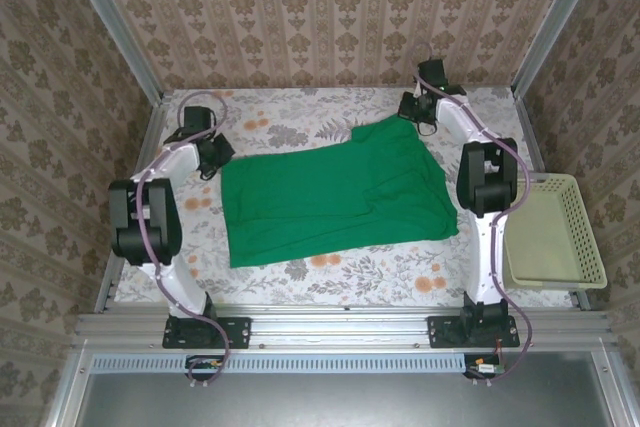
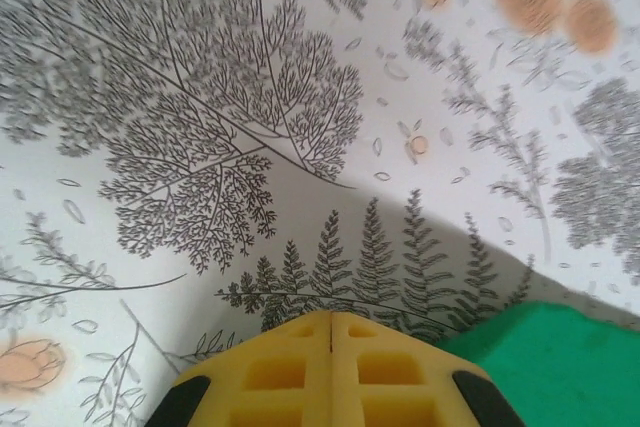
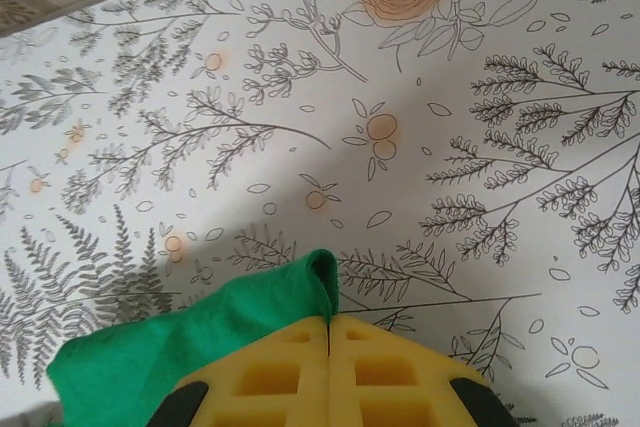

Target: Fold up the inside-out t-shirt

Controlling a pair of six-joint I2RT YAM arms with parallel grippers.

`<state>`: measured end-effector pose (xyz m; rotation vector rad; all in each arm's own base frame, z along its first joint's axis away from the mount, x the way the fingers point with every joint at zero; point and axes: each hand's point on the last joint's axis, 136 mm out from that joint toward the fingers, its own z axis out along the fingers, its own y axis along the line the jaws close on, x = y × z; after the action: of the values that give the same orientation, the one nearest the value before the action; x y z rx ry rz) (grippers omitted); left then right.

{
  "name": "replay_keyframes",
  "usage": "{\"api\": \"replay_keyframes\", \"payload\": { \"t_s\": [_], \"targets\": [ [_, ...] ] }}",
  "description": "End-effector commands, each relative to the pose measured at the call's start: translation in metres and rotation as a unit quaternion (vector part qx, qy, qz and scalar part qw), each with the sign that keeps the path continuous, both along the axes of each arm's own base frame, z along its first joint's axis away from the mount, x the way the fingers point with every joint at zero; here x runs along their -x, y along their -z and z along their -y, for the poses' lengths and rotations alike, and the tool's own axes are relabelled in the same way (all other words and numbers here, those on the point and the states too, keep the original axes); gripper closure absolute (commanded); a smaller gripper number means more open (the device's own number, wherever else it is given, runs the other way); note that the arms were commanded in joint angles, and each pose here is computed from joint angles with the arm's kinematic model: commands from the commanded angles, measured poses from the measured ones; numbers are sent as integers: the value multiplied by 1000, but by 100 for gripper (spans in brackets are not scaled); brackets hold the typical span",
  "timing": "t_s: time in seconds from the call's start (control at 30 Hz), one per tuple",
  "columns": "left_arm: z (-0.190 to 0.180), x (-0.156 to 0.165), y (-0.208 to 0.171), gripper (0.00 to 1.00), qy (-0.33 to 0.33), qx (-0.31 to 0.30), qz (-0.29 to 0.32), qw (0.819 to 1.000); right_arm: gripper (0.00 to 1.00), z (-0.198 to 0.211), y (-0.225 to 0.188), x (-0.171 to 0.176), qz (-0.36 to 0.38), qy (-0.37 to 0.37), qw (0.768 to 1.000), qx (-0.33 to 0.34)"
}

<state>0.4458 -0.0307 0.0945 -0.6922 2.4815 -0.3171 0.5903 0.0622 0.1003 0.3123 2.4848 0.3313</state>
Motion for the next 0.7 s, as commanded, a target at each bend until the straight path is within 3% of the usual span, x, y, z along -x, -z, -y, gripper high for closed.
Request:
{"api": "replay_keyframes", "payload": {
  "t_s": [0.0, 0.37, 0.67],
  "targets": [
    [-14, 12, -3, 100, -22, -24, 14, 999, 100, -5, -32, 6, 53, -6, 999, -13],
    [-11, 63, -6, 100, -17, -31, 48, 998, 100, 19, -13, 82, 44, 65, 997, -9],
    [-15, 110, -7, 100, -34, -42, 32, 998, 100, 46, -18, 142, 29, 128, 991, 0]
  ]
}}
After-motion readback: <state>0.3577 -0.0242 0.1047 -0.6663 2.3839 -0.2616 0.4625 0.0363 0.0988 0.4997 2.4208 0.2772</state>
